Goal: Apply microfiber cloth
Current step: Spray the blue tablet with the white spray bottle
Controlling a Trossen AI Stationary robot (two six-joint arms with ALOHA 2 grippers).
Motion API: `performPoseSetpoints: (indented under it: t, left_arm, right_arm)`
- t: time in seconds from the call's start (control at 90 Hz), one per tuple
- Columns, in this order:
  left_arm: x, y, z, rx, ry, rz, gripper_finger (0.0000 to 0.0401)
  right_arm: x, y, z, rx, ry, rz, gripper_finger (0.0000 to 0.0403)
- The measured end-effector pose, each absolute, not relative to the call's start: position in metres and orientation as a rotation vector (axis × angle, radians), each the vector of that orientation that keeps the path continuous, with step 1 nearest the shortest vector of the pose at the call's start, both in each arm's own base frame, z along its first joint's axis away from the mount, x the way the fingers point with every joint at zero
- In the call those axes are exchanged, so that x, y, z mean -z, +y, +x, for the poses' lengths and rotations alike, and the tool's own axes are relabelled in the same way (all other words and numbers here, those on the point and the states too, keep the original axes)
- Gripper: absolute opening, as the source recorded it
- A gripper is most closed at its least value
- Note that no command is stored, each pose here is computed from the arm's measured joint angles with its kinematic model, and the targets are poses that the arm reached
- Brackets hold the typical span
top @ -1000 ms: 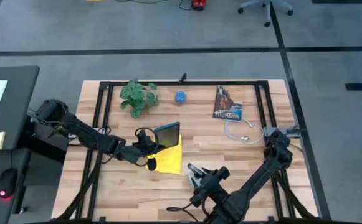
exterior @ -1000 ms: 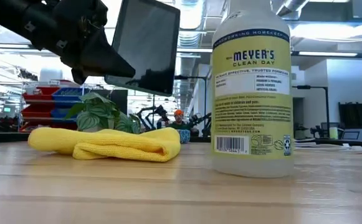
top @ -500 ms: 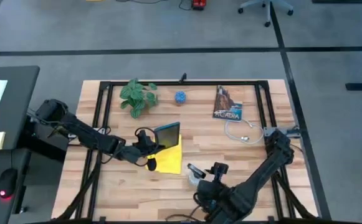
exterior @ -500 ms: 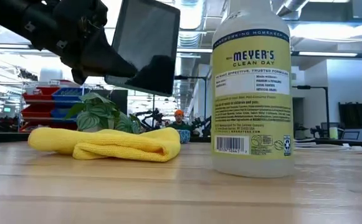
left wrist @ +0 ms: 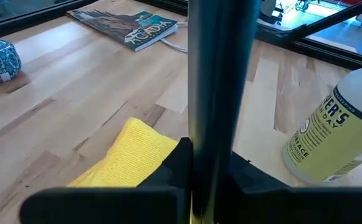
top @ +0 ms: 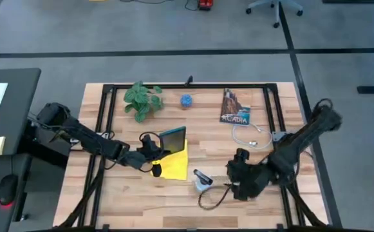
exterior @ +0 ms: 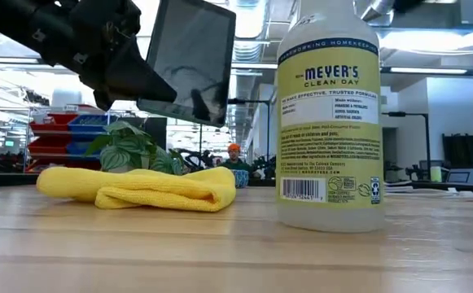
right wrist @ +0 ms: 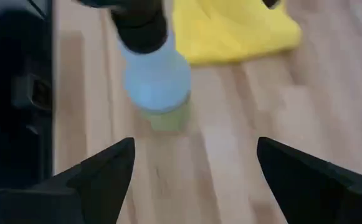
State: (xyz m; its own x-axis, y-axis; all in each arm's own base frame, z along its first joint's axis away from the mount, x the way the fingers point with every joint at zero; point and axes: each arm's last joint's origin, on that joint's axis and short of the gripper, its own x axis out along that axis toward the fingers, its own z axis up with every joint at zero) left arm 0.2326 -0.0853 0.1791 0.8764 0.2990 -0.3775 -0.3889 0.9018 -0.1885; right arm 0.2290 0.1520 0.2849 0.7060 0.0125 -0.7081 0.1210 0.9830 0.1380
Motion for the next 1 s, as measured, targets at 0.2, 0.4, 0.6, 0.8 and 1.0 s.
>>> performPoseSetpoints:
  t: [0.2, 0.4, 0.6, 0.8, 1.0]
  left_arm:
    - [-0.179, -0.085, 0.233, -0.364, 0.349, -0.264, 0.0013]
    - [-0.179, -0.082, 0.234, -0.374, 0.348, -0.264, 0.0013]
    - [-0.179, -0.077, 0.236, -0.405, 0.335, -0.303, 0.0013]
    - [-0.179, -0.077, 0.236, -0.407, 0.332, -0.324, 0.0013]
    - [-0.179, -0.077, 0.236, -0.408, 0.334, -0.323, 0.0013]
  right_arm:
    - [-0.241, 0.113, 0.222, -0.086, 0.505, 0.149, 0.0324]
    - [-0.23, 0.085, 0.232, -0.257, 0.413, 0.08, 0.0324]
    - [-0.23, 0.078, 0.245, -0.365, 0.331, -0.054, 0.0324]
    - [-0.223, 0.076, 0.258, -0.35, 0.283, -0.099, 0.0332]
    - [-0.224, 0.081, 0.275, -0.358, 0.267, -0.136, 0.0366]
